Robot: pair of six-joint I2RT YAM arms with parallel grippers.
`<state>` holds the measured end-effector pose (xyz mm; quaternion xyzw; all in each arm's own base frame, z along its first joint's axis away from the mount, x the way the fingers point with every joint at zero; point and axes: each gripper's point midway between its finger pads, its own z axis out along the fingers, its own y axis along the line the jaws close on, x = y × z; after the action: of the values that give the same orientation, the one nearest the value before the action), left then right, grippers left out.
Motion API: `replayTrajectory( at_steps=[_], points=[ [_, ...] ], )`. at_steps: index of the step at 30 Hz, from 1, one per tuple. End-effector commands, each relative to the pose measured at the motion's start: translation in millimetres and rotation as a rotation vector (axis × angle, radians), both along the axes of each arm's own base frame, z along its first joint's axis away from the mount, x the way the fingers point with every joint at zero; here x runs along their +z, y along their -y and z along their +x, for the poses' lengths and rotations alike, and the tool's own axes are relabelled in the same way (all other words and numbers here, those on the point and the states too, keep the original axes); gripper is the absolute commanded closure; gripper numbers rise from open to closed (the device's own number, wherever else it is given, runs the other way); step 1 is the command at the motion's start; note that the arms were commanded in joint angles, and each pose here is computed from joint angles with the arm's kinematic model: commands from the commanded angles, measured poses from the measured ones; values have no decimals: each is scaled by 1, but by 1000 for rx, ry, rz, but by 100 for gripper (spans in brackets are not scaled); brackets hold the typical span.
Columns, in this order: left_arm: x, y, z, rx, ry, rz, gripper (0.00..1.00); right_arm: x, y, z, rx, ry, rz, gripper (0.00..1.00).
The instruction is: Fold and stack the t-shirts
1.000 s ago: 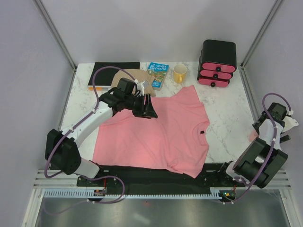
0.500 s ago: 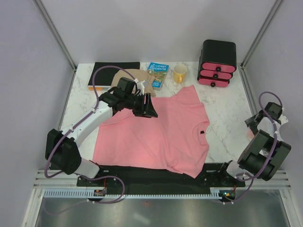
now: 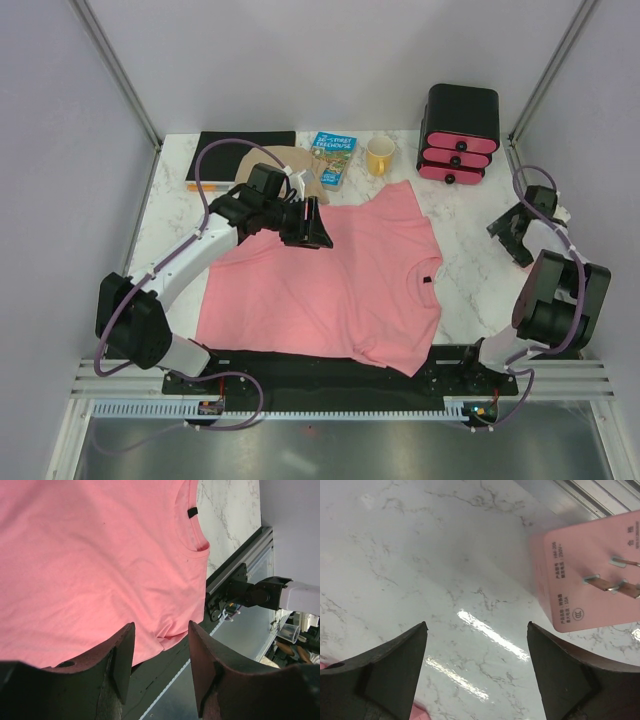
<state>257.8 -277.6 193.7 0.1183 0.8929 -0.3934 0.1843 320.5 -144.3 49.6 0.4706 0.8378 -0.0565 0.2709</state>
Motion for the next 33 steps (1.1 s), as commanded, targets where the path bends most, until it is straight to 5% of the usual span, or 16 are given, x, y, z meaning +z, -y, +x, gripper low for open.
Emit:
replayTrajectory(
  at_steps=[1, 14, 33],
  points=[
    [11, 0, 8, 15, 47, -13, 46, 22, 8, 7, -63, 41, -65, 11],
    [9, 3, 7, -9, 36, -21, 46, 71, -19, -49, -161, 92, -163, 9],
    [7, 4, 8, -47, 33, -1, 46, 63, 41, -91, -397, -64, -352, 2]
  ],
)
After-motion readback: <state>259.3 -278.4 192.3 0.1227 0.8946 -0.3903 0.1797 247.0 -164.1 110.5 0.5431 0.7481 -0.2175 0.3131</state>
